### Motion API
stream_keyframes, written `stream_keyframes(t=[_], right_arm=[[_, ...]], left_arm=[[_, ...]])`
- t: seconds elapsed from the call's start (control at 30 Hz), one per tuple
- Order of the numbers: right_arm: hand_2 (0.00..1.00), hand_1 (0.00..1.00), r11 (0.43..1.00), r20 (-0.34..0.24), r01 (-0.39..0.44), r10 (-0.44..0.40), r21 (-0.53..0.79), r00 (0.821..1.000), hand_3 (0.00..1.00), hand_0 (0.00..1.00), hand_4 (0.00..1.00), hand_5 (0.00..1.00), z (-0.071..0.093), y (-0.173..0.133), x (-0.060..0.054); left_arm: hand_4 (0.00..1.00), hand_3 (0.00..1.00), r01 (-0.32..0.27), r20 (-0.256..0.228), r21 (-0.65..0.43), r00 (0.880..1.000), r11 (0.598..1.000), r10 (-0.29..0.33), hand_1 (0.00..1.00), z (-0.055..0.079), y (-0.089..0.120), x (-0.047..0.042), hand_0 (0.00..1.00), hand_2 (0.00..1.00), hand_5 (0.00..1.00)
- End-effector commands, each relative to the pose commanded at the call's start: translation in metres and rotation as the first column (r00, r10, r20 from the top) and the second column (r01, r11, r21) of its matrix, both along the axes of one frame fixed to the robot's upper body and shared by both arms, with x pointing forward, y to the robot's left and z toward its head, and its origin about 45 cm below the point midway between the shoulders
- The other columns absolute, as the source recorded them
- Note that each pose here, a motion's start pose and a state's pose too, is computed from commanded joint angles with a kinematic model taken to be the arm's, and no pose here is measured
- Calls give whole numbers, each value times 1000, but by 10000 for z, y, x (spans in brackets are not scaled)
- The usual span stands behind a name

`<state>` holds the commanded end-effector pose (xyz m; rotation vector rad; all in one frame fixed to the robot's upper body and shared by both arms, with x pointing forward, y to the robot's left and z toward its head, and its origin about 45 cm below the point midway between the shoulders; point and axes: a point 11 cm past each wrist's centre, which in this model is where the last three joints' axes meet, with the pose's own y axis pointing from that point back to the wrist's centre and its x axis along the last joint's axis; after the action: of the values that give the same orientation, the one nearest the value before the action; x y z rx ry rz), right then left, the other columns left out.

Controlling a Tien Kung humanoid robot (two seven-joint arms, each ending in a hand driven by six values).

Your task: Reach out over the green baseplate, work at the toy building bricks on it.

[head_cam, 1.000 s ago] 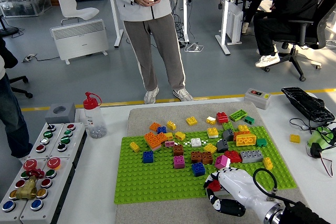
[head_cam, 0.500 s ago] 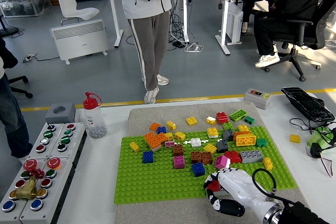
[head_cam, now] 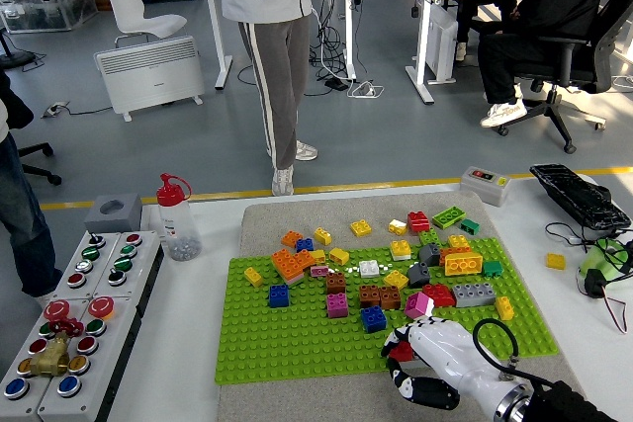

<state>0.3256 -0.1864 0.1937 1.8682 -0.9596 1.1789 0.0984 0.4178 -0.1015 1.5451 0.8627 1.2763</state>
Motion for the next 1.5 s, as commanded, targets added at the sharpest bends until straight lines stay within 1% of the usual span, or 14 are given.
stream_keyframes(t=[0.47, 0.63, 0.73, 0.83, 0.97, 1.07, 1.1, 1.13, 1.27, 1.3, 1.37, 1.47, 1.5], right_arm=[[675, 716, 1000, -28, -3, 3, -17, 1000, 617, 774, 378, 430, -84, 16, -33], [675, 716, 1000, -27, -4, 3, -18, 1000, 617, 774, 378, 430, -83, 19, -35], [675, 717, 1000, -15, -3, 2, -8, 1000, 618, 774, 378, 430, -53, 20, -28], [675, 717, 1000, 10, 0, 0, 12, 1000, 618, 774, 378, 430, 6, 19, -12], [677, 713, 999, 55, 4, -7, 54, 998, 618, 773, 378, 430, 115, 11, 15], [677, 713, 994, 101, 14, -24, 106, 995, 618, 773, 378, 430, 219, -11, 48], [680, 706, 993, 114, 18, -32, 121, 993, 679, 762, 377, 413, 247, -21, 59], [680, 706, 991, 125, 23, -39, 133, 991, 679, 762, 377, 413, 270, -32, 70], [680, 706, 986, 161, 72, -97, 152, 982, 679, 762, 377, 413, 318, -137, 150], [723, 726, 984, 169, 90, -115, 151, 979, 758, 766, 417, 260, 321, -173, 173], [723, 726, 980, 179, 141, -165, 137, 970, 758, 766, 417, 260, 312, -278, 236], [723, 726, 968, 180, 230, -245, 104, 953, 758, 766, 417, 260, 271, -464, 333], [760, 748, 962, 178, 258, -270, 90, 946, 784, 783, 488, 171, 252, -530, 365]], left_arm=[[350, 605, 1, -7, -1, 1000, 1000, -1, 688, -9, -9, -28, 675, 661, 998], [350, 605, 2, -8, -2, 1000, 1000, -2, 688, -11, -13, -31, 675, 661, 998], [350, 604, 2, -7, -3, 1000, 1000, -2, 688, -11, -14, -31, 675, 661, 998], [350, 604, 1, -6, -2, 1000, 1000, -1, 688, -10, -12, -26, 675, 661, 998], [350, 604, 0, -4, -2, 1000, 1000, 0, 687, -7, -8, -20, 675, 661, 998], [350, 604, 0, -3, -1, 1000, 1000, 0, 687, -5, -5, -14, 675, 661, 998], [350, 606, 0, -2, -1, 1000, 1000, 0, 687, -4, -4, -13, 675, 661, 998], [350, 606, 0, -2, -1, 1000, 1000, 0, 687, -4, -4, -11, 675, 661, 998], [350, 606, 0, -2, -1, 1000, 1000, 0, 687, -3, -3, -7, 675, 661, 998], [349, 605, 0, -1, -1, 1000, 1000, 0, 687, -2, -3, -6, 675, 661, 998], [349, 605, -1, -1, -1, 1000, 1000, 1, 687, -2, -3, -4, 675, 661, 998], [349, 605, -1, 0, -2, 1000, 1000, 1, 687, -2, -3, -2, 675, 661, 998], [350, 605, -2, 0, -2, 1000, 1000, 2, 687, -2, -4, -2, 675, 661, 998]])
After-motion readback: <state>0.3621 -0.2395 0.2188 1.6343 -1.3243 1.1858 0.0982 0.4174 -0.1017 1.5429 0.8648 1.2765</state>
